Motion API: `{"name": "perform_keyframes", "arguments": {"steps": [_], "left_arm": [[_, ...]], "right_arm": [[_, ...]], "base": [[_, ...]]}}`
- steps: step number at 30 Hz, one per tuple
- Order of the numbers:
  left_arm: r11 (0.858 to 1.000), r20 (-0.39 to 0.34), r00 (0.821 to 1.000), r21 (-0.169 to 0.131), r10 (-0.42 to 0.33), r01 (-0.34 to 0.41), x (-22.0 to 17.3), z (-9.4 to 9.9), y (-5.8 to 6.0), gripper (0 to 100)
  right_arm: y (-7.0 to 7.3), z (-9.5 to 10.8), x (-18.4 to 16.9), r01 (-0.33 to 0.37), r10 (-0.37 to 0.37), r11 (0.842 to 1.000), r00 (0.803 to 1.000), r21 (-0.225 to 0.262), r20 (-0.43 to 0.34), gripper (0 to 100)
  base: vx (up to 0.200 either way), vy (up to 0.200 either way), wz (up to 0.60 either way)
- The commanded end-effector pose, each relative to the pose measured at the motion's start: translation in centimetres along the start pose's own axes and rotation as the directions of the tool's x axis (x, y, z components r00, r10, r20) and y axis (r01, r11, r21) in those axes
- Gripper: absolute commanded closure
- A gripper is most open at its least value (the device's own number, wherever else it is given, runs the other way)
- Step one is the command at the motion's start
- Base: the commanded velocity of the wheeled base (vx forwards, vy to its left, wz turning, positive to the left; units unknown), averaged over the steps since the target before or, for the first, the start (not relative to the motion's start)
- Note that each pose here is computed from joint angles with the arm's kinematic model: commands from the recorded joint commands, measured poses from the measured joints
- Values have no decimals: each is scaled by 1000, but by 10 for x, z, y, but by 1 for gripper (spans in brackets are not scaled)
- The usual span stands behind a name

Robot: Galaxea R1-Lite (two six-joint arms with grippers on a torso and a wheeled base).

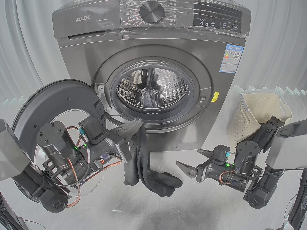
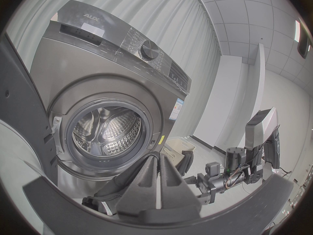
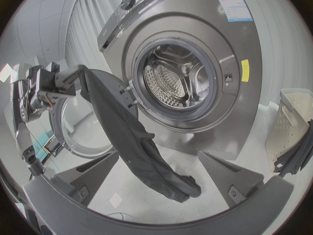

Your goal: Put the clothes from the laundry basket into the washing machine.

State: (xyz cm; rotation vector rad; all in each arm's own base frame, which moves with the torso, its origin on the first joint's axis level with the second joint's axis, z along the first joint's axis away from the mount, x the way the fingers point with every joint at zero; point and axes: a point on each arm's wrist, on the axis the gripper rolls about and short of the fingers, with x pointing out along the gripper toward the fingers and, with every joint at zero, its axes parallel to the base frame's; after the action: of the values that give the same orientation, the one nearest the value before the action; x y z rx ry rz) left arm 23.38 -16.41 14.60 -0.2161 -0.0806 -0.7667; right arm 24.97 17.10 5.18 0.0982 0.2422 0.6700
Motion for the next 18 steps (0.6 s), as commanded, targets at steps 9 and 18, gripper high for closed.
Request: {"name": "perform_keyframes", "arguments": {"steps": [9, 18], "left_arm": [[1000, -2, 1000, -3, -14, 14, -1, 0, -4, 100], [1000, -7, 1000, -2, -13, 13, -1, -1, -4, 100]], "right_arm": [[9, 23, 41, -106, 117, 991, 984, -82, 136, 0], [25, 41, 54, -173, 192, 979, 959, -104, 210, 0]], "base": [[0, 0, 0], [0, 0, 0]]}}
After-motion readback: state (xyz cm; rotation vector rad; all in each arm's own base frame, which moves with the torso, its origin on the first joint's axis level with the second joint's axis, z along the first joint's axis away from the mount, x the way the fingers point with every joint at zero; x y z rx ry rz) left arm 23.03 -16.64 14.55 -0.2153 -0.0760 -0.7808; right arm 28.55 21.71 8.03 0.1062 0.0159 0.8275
